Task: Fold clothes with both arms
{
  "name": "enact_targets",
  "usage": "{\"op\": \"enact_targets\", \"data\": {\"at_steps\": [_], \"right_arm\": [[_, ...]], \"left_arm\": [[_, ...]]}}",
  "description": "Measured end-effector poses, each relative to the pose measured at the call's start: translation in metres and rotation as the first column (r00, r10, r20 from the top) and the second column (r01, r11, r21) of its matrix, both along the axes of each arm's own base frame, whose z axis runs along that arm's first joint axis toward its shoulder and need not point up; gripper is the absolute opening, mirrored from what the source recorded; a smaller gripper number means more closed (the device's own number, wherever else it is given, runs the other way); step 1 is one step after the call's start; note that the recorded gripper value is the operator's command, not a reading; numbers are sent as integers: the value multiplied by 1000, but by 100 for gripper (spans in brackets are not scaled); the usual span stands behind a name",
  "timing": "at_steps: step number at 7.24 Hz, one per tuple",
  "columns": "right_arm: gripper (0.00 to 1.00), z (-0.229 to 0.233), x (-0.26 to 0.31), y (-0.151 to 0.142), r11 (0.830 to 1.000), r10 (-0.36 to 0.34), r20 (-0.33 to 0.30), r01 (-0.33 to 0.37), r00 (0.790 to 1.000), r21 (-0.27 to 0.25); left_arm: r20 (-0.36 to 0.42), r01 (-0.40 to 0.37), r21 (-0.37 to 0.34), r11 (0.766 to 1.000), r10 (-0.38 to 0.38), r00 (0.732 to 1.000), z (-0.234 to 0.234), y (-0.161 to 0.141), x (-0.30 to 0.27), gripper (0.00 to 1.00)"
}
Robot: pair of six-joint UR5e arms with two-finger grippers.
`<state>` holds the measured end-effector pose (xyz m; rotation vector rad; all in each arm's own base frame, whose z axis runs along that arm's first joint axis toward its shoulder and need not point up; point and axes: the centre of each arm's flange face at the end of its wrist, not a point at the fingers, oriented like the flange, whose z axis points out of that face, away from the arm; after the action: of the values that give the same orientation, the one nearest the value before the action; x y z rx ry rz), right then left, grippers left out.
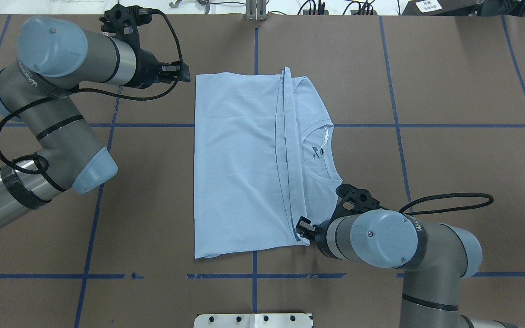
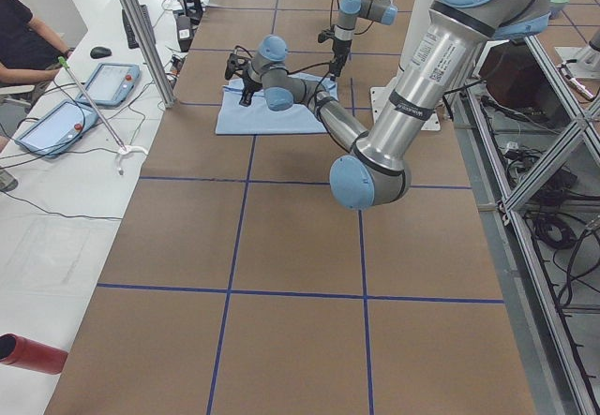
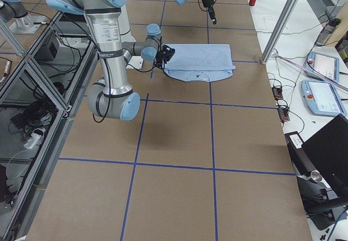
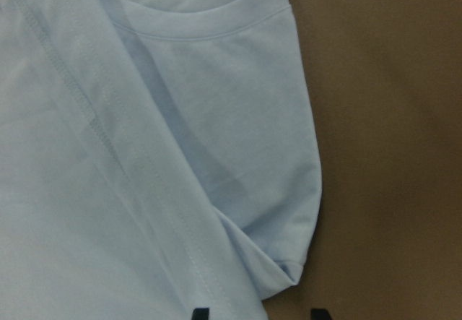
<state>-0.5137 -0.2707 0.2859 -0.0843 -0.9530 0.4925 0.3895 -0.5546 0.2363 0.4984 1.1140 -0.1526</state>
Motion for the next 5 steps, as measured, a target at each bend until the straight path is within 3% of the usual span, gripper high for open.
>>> {"op": "enact_targets", "data": {"at_steps": [1, 2, 3, 5], "right_arm": [[43, -4, -4, -6, 997, -36, -13, 37, 999, 71], [43, -2, -8, -10, 982, -92, -49, 99, 995, 163], [44, 2, -16, -13, 949, -154, -100, 176, 983, 260], [43, -6, -37, -18, 830, -260, -208, 328, 943, 451]], "left_arm": [[-2, 1, 2, 1000, -1, 1000, 0, 2, -3, 55], [-2, 0, 1, 1000, 0, 1000, 6, 8, -9, 55], [3, -2, -2, 1000, 2, 1000, 14, 14, -15, 55], [9, -5, -9, 1000, 5, 1000, 23, 20, -18, 55]]}}
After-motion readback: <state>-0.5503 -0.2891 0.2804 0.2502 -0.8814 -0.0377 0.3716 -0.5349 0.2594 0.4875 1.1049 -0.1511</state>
